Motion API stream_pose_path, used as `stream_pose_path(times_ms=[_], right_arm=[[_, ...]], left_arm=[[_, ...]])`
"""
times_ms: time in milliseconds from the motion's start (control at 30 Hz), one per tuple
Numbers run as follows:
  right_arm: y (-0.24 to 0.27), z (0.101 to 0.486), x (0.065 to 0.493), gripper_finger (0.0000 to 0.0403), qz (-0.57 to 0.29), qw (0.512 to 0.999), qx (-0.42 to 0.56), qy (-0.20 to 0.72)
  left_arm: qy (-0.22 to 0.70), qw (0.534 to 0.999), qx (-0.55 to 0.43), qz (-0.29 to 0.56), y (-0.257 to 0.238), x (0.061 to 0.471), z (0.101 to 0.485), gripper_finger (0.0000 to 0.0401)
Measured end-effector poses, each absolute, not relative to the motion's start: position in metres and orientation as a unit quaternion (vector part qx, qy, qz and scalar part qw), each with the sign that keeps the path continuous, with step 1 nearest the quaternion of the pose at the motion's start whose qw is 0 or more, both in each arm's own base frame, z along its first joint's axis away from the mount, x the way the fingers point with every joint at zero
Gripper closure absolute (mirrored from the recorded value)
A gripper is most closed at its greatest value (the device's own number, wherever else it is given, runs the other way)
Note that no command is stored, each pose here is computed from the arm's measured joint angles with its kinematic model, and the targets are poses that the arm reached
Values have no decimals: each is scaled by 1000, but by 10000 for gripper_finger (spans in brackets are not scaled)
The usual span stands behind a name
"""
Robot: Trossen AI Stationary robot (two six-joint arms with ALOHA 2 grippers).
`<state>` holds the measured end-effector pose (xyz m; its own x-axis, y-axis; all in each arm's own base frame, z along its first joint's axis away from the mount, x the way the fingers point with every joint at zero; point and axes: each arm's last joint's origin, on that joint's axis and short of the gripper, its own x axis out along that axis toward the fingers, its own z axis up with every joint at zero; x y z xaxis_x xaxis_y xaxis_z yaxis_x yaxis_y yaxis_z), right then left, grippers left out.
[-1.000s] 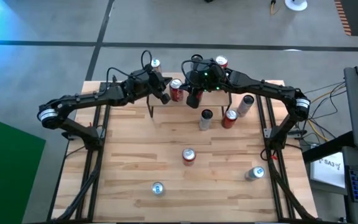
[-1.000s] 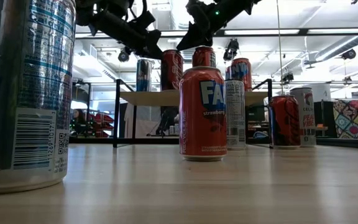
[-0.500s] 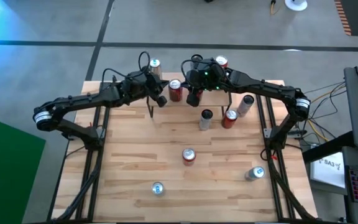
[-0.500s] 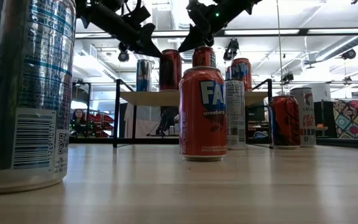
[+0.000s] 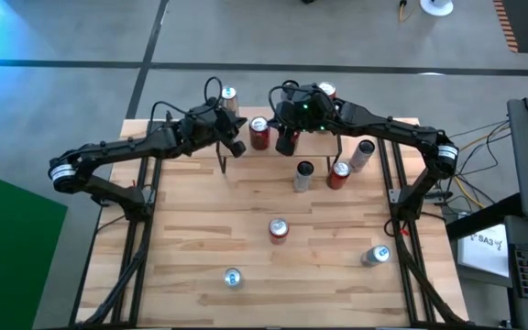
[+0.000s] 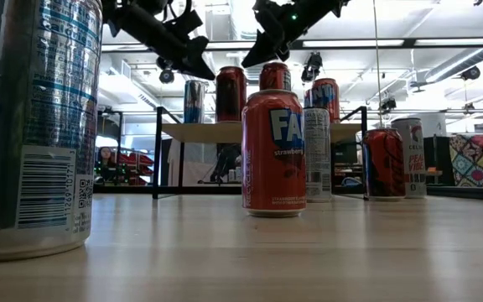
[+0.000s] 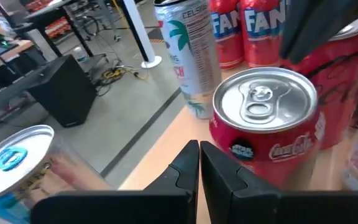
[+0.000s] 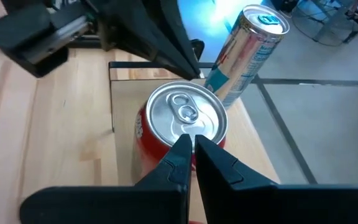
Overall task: Place canned beverage on shelf
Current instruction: Adjust the red soda can on the shelf
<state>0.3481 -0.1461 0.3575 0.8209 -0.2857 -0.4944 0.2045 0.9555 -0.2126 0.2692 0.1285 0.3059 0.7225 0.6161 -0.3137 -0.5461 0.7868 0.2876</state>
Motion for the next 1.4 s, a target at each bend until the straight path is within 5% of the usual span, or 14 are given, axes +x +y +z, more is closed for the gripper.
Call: stream_pose_path(times_ms=[267, 1400], right_arm=[[-142, 357, 350, 390, -80, 961, -50, 259], [-148, 353, 346, 390, -121, 950, -78, 277]], left_arm=[[209, 922, 93, 313, 131, 275, 299, 401], [224, 924, 82, 298, 115, 261, 310, 401]])
